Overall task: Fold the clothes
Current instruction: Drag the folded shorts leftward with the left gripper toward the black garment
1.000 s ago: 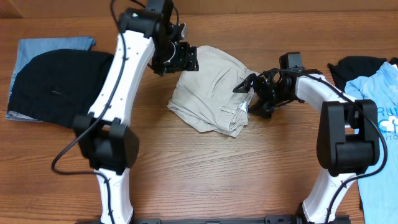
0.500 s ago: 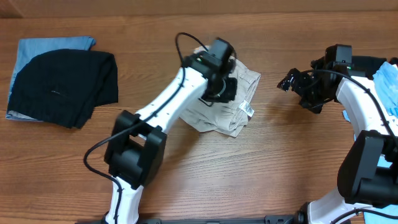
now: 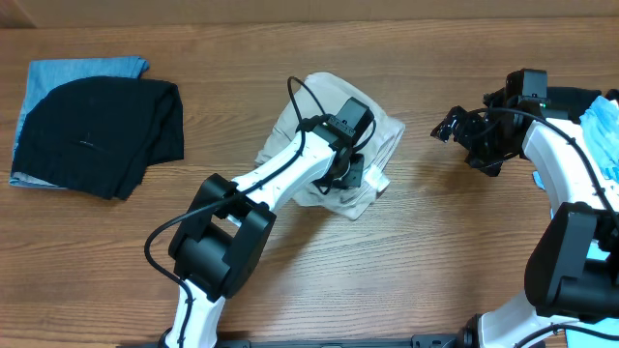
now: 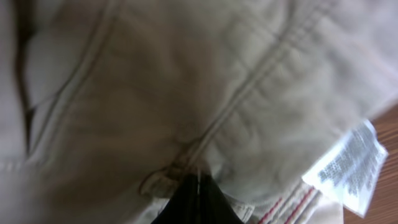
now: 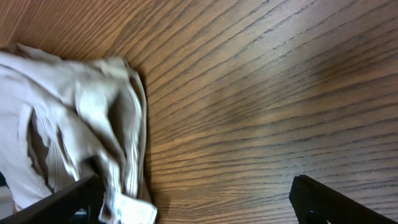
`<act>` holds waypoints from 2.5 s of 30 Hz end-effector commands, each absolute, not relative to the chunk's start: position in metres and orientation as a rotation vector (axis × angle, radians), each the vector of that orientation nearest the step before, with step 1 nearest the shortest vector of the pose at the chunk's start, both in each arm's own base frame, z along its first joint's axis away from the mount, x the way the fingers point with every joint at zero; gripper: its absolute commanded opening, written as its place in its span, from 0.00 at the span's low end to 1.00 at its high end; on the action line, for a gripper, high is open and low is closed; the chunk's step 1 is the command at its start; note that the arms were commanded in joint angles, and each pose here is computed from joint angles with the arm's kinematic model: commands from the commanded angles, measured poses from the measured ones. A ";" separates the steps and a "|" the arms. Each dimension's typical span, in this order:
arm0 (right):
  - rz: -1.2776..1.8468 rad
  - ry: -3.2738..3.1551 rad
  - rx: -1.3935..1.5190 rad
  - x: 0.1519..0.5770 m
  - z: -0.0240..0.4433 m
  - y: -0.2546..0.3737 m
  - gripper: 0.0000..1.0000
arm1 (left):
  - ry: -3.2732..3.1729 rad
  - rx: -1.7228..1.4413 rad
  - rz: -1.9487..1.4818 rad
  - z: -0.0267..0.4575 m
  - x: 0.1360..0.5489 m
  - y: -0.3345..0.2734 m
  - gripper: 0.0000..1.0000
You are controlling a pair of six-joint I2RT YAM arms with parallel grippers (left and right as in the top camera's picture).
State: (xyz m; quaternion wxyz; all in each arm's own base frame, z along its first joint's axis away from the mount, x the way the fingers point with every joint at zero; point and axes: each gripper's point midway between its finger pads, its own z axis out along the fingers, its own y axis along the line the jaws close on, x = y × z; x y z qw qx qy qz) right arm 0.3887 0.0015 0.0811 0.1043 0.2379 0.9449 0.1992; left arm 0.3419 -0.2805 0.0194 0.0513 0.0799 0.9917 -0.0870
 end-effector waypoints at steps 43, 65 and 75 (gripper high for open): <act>0.571 2.773 0.676 0.393 0.086 0.000 1.00 | 2.867 -1.427 -0.555 0.056 0.294 -0.134 0.89; 0.571 2.772 0.677 0.393 0.086 0.000 1.00 | 2.687 -1.640 -0.217 -0.027 0.316 -0.114 0.95; 0.571 2.773 0.676 0.393 0.086 0.000 1.00 | 2.740 -1.570 -0.211 -0.028 0.313 -0.115 0.18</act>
